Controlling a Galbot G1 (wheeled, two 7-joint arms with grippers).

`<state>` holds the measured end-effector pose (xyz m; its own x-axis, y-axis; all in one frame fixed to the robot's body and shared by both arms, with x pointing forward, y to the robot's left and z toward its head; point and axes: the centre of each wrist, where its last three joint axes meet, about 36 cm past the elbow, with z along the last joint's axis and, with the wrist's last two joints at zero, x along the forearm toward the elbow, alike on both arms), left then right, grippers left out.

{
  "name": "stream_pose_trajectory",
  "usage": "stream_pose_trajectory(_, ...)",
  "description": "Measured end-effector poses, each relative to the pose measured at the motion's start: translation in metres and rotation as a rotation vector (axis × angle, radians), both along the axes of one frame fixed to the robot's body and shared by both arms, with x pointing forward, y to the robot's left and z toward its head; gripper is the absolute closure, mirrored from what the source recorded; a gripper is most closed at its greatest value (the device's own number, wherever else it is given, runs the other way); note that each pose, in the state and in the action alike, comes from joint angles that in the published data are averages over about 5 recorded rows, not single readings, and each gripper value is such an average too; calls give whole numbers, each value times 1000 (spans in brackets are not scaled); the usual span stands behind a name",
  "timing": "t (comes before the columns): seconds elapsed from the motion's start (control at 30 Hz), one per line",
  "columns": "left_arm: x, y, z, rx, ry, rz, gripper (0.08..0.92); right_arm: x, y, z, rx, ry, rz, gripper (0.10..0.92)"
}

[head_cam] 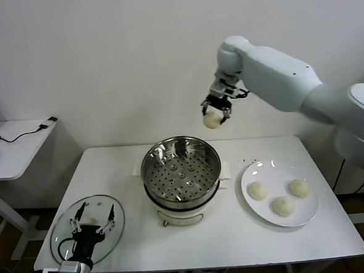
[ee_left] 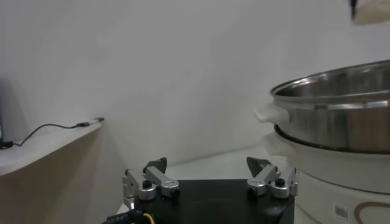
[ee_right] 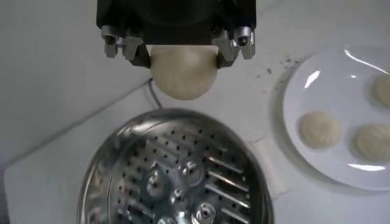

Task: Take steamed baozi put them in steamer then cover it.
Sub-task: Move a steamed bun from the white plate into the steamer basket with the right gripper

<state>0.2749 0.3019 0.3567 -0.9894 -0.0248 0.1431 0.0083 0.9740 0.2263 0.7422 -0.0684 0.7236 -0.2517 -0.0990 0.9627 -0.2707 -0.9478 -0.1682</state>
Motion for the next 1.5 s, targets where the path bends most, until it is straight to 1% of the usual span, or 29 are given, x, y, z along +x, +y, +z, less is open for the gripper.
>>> stream_pose_trajectory(0.27,-3,-1,5,6,5,-1,177,-23,57,-50,-89,-18,215,318)
stream_pose_trajectory(0.47,-2,-6,8,2,1,3,177,-32,70,-91,-137,-15,288,318)
stream_pose_trajectory(0.7,-4,-9,7,0,7,7,177,-37,77,-125,-163,-1,327,314)
stream_pose_trajectory(0.77,-4,-9,7,-1,9,8,177,-38,78,-132,-167,2,331,300)
stream_pose_trajectory(0.87,-3,-10,5,-3,12,7,177,-38,78,-138,-173,3,334,251)
stream_pose_trajectory(1.0,-2,-13,4,-6,14,4,177,-38,75,-141,-177,3,333,205)
stream_pose_trajectory(1.2,-2,-15,3,-11,15,3,177,-38,67,-132,-153,5,327,200)
stream_pose_trajectory(1.37,-2,-17,2,-15,18,10,177,-36,48,-105,-97,5,296,200)
stream_pose_trajectory(1.5,-3,-17,2,-11,20,10,177,-35,20,-75,-37,2,238,200)
